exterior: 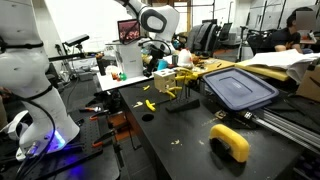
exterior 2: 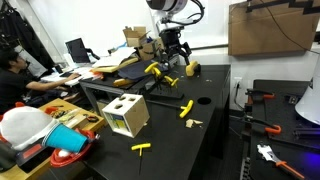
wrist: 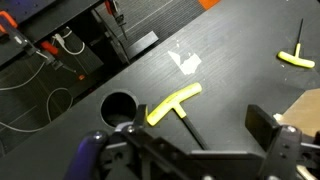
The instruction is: Pick the longest yellow and black object standing and place it in between the stand and the yellow and black object laying on the table, pick the yellow and black object closest to the stand and move it to the left over the other yellow and black object
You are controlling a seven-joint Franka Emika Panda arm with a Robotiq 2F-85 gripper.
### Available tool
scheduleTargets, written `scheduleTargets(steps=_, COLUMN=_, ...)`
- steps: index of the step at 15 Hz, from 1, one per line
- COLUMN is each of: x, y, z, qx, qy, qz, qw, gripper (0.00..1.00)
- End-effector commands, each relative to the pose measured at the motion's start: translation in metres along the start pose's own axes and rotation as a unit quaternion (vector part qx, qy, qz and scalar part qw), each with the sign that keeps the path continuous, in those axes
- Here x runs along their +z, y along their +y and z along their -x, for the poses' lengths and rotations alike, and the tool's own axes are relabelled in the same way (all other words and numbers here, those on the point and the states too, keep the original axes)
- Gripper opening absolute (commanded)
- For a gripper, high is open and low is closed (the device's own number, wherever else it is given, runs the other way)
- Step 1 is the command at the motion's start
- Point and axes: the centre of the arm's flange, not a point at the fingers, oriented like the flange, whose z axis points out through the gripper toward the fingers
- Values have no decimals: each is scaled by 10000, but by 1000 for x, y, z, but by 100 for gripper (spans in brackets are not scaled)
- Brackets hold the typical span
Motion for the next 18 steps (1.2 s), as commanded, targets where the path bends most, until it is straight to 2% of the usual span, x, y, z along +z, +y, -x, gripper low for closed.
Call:
scheduleTargets(steps=1, x=3, y=3, z=-17, qx=750, qy=-241, qz=-360, qw=9962, gripper=100)
scheduleTargets(steps=3, x=5, y=6, z=-22, qx=1207, qy=-196, qz=-495, qw=9913, gripper=100)
scheduleTargets(steps=7, x=-15, y=4, z=-17, qx=1887, qy=424, qz=-508, qw=9798, gripper=100)
scheduleTargets(steps=8, x=1, y=10, z=-28, qx=1623, qy=177, qz=-505, qw=9853, gripper=100)
scheduleTargets(steps=18, x=4, y=9, z=-29, qx=1646, qy=184, qz=-477, qw=9850, gripper=100)
